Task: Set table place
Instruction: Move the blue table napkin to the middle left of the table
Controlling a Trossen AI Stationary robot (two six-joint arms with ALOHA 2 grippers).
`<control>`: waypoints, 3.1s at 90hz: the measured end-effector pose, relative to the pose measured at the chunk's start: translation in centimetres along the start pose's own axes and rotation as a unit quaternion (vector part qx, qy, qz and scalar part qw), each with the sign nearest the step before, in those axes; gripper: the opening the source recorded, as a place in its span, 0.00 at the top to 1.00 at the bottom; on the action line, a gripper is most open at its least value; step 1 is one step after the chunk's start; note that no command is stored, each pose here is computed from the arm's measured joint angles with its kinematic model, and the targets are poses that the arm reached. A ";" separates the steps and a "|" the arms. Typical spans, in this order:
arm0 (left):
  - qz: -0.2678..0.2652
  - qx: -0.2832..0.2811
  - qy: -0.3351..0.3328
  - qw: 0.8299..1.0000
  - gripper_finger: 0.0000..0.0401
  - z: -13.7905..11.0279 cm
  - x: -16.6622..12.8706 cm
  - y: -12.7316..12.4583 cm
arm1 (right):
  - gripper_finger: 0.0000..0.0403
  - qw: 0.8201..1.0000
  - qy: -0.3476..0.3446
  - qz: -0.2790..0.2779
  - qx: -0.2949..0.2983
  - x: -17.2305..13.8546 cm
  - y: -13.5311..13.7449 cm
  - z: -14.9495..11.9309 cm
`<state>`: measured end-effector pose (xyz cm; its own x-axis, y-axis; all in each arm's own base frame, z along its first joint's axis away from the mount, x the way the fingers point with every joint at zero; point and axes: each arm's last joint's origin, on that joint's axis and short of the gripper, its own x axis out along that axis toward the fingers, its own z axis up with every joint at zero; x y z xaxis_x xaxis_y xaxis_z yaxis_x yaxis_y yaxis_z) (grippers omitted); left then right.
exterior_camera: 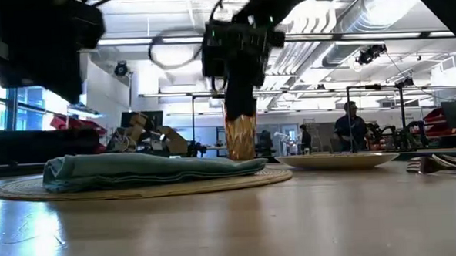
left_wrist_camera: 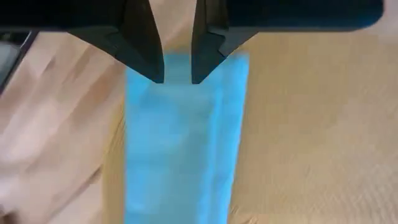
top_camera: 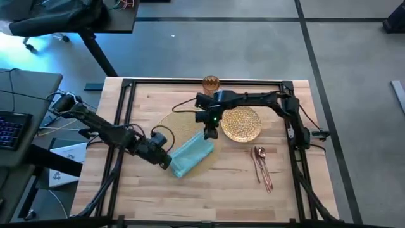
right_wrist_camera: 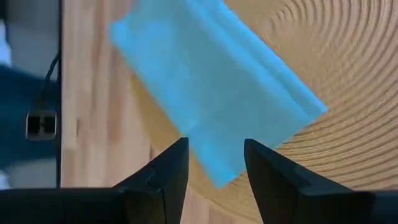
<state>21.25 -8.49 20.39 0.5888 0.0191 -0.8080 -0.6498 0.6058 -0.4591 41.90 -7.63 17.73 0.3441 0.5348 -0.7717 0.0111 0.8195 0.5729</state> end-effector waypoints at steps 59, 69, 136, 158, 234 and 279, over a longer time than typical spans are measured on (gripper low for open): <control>0.003 -0.044 0.036 0.998 0.99 0.5 2.0 2.2 | 0.65 0.992 -0.064 -0.078 -0.081 -1.8 2.4 -0.7; 0.009 -0.047 0.004 0.999 0.99 0.8 1.9 2.1 | 0.65 0.985 -0.057 -0.078 -0.146 -1.2 3.0 -0.7; 0.025 -0.034 0.054 0.998 0.99 1.3 2.6 2.9 | 0.52 0.959 -0.028 -0.176 -0.222 4.7 -1.6 -0.1; 0.014 -0.042 0.034 0.998 0.99 1.8 2.4 2.8 | 0.88 0.957 -0.017 -0.165 -0.239 5.6 -0.3 -0.2; -0.040 0.199 -0.201 0.958 0.63 7.9 0.3 0.0 | 1.00 0.975 -0.032 -0.158 -0.151 -3.7 7.2 5.2; -0.063 0.244 -0.152 0.956 0.72 8.6 2.1 0.4 | 1.00 0.975 -0.050 -0.147 -0.157 -4.6 9.5 5.7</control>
<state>26.37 -1.42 21.66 0.8078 0.1071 -0.5796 -0.3072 0.9157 -0.2590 45.80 -3.50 28.30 0.4591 0.2569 -0.8504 -0.1600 0.9655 0.2053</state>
